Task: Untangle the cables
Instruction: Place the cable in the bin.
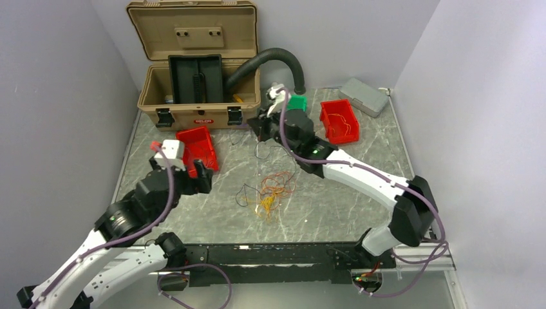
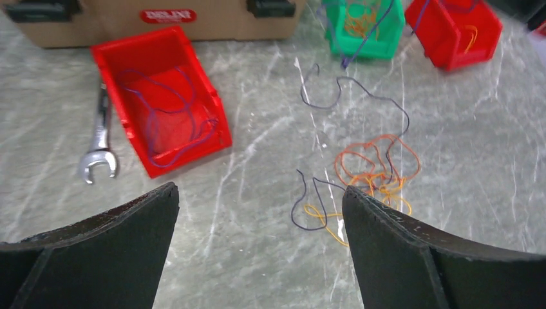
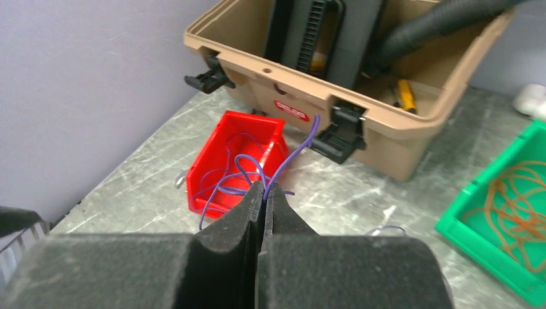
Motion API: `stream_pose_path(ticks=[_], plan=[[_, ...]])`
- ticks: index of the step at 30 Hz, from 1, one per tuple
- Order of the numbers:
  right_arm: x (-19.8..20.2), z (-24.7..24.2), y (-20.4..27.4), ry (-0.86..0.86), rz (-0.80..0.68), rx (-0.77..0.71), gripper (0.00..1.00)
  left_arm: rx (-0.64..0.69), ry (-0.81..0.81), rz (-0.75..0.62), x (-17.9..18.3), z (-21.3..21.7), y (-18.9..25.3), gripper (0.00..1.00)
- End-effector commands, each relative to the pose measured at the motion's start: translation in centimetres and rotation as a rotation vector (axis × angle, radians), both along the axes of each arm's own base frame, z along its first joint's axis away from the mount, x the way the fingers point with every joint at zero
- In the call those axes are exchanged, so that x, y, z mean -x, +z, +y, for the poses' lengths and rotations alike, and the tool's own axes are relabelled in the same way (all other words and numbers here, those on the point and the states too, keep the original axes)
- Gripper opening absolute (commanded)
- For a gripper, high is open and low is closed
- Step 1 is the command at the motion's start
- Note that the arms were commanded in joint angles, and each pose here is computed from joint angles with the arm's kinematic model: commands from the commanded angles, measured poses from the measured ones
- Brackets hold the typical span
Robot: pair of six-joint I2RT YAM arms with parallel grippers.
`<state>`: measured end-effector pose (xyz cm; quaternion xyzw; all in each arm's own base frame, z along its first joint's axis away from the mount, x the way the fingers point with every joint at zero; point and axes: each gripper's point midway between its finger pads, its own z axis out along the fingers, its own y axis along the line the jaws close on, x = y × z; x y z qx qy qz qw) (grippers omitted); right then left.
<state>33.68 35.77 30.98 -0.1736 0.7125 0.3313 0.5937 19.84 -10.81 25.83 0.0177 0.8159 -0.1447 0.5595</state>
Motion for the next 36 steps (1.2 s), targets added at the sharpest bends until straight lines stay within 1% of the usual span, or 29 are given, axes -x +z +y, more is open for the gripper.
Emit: stream_pose_path(ticks=[1,3,4,5,9,16,22,26,27,28,29,30,31,36], plan=[[0.1,3.8,3.3,0.034,-0.112,-0.073,0.00,-0.048,0.131,-0.048,1.1,4.6,2.3,0.99],[0.1,5.8,2.2,0.063,-0.110,-0.064,0.00,-0.055,0.138,-0.080,1.5,5.5,3.0,0.99],[-0.3,6.7,1.4,0.075,-0.123,-0.037,0.00,-0.060,0.142,-0.093,1.6,5.8,3.2,0.99],[-0.5,7.7,0.7,0.088,-0.091,-0.051,0.00,-0.058,0.143,-0.106,1.7,6.0,3.4,0.99],[-1.8,11.4,-2.0,0.146,-0.029,-0.025,0.00,-0.054,0.133,-0.133,1.9,6.3,3.8,0.99],[-3.1,17.0,-5.1,0.247,0.013,-0.004,0.00,-0.101,0.109,-0.112,1.6,5.8,3.4,0.99],[-4.7,20.0,-8.8,0.266,0.057,0.048,0.00,-0.144,0.070,-0.084,1.2,4.8,3.1,0.99],[-4.7,21.9,-11.2,0.295,0.079,0.082,0.00,-0.142,0.032,-0.092,1.2,4.2,3.4,0.99],[-4.8,22.2,-11.7,0.296,0.084,0.098,0.03,-0.144,0.032,-0.093,1.1,4.1,3.5,0.99],[-4.9,22.4,-12.1,0.291,0.094,0.109,0.27,-0.148,0.033,-0.091,1.1,4.1,3.5,0.99],[-5.1,22.4,-12.0,0.285,0.103,0.115,0.48,-0.152,0.035,-0.089,1.0,4.1,3.5,0.99],[-5.0,22.2,-11.6,0.280,0.103,0.116,0.62,-0.157,0.037,-0.085,1.0,4.1,3.5,0.99],[-5.0,21.9,-10.9,0.269,0.094,0.112,0.67,-0.162,0.037,-0.079,0.9,4.0,3.4,0.99],[-4.3,18.3,-7.4,0.214,0.038,0.104,0.72,-0.161,0.030,-0.064,0.7,3.5,3.4,0.99]])
